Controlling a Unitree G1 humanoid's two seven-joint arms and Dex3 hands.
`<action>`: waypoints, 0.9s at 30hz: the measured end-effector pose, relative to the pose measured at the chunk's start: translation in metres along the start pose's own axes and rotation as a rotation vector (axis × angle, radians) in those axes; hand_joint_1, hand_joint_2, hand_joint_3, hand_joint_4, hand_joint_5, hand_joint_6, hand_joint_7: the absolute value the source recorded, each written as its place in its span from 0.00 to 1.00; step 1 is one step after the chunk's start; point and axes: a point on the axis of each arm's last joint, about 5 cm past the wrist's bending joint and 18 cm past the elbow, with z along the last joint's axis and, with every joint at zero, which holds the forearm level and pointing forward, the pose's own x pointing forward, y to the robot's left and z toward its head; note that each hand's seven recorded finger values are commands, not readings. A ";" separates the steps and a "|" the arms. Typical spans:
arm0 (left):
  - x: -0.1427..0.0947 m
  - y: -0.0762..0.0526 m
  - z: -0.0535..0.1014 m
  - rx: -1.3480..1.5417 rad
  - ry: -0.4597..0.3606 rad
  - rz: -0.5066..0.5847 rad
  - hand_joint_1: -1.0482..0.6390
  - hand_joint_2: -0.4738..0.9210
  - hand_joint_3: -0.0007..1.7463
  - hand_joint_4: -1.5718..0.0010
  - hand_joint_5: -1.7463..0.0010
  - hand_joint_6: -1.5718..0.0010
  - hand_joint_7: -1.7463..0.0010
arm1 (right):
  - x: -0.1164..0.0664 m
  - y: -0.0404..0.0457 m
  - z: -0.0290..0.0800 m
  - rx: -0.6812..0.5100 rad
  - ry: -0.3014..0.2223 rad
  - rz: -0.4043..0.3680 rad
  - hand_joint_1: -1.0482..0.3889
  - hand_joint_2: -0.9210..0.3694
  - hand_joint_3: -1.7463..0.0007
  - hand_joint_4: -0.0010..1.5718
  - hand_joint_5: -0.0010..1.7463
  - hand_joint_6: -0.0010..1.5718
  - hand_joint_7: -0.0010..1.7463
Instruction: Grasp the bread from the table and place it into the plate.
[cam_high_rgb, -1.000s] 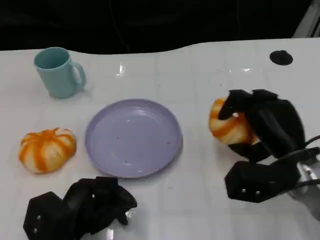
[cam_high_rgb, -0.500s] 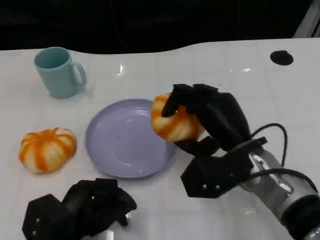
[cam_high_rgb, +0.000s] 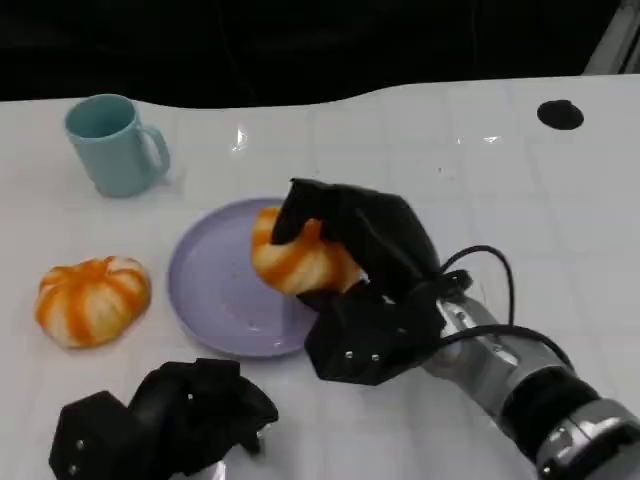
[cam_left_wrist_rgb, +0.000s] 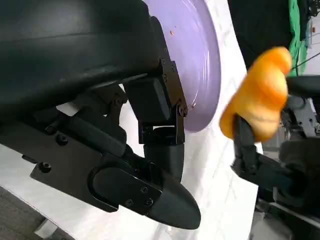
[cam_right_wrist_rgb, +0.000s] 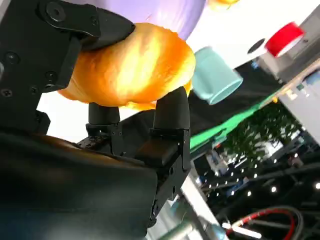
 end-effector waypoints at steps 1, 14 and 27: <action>0.000 0.000 0.000 0.003 0.000 -0.002 0.00 0.96 0.00 0.43 0.13 0.17 0.56 | 0.001 0.0012 0.001 0.004 0.002 0.003 0.68 0.47 0.23 0.57 1.00 0.49 0.88; -0.002 -0.001 0.000 0.005 -0.001 -0.002 0.00 0.95 0.00 0.42 0.13 0.17 0.56 | 0.002 0.0025 -0.002 0.005 0.044 0.147 0.39 0.05 0.86 0.02 0.20 0.19 0.01; -0.002 -0.002 0.000 0.004 0.000 -0.004 0.00 0.95 0.00 0.42 0.14 0.17 0.56 | 0.005 -0.0129 -0.005 -0.062 0.053 0.282 0.22 0.00 0.85 0.00 0.04 0.07 0.00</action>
